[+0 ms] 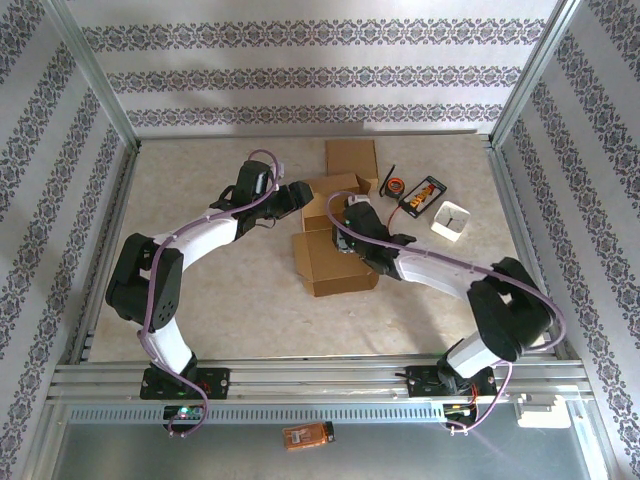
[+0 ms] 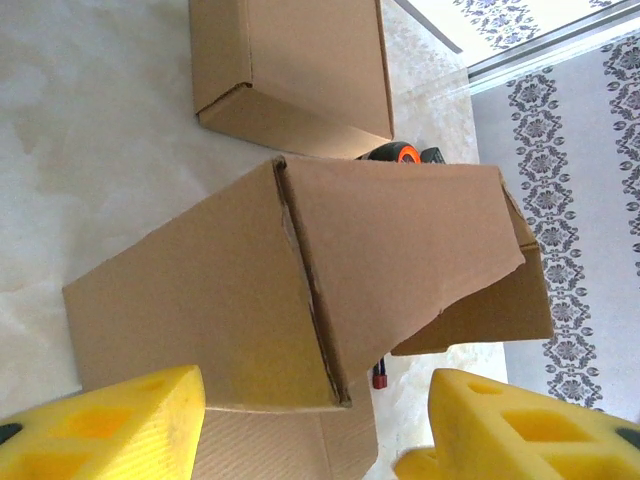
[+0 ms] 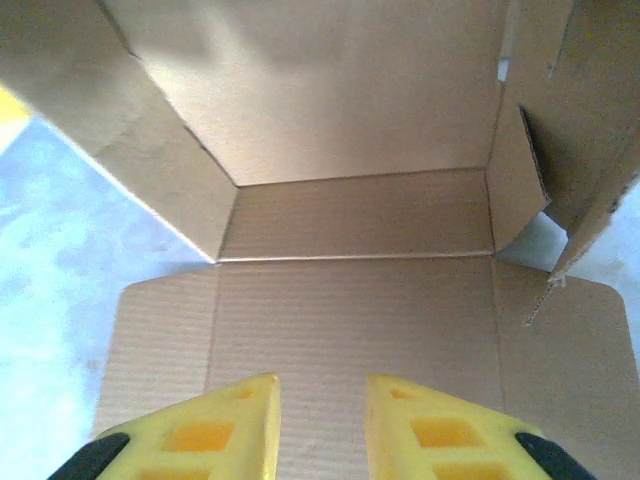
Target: Fold the paper box
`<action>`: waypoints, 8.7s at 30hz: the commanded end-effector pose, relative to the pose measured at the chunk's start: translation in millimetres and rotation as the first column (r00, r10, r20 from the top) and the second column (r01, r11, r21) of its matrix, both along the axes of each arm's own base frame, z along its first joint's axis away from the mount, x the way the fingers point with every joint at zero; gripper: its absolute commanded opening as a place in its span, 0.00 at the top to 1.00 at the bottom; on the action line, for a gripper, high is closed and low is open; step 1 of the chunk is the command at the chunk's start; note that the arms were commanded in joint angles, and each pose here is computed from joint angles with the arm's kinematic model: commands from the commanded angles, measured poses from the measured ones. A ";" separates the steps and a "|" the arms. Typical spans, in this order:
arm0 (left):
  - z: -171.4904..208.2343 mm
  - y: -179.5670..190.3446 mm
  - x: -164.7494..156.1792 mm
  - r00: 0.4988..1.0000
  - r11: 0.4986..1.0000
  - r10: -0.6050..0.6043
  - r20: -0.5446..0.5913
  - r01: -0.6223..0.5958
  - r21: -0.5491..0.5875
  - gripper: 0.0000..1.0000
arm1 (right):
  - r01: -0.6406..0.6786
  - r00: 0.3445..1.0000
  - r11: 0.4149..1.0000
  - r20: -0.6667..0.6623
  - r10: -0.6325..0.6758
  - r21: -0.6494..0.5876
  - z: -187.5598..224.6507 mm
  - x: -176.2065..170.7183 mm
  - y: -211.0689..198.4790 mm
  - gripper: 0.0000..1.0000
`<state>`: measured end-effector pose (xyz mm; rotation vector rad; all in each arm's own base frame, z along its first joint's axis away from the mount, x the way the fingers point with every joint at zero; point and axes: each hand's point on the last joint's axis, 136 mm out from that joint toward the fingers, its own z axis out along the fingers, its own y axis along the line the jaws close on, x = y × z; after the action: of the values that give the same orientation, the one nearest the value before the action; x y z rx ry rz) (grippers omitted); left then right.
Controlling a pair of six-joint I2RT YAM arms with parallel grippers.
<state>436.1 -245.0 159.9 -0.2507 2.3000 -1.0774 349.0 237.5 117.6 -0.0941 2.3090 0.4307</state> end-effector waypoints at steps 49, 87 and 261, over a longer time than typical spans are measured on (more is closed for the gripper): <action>0.6 -1.1 16.9 0.991 0.972 -0.103 0.080 0.083 0.221 0.21 | -0.539 0.707 0.624 0.099 0.701 -0.566 -3.2 89.6 -73.7 0.29; 1.0 -3.7 12.4 0.989 0.973 -0.126 0.083 0.107 0.205 0.23 | -0.496 0.711 0.589 0.091 0.697 -0.638 -19.7 114.9 -8.0 0.65; 95.8 156.1 -88.3 0.824 0.878 0.381 0.419 -0.465 0.116 0.10 | -0.504 0.758 0.794 0.265 0.596 -0.340 114.1 43.6 4.3 1.00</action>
<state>354.2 -118.1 261.0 -0.3925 1.8633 -0.7664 413.7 246.0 196.9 -0.6643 1.9501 0.4073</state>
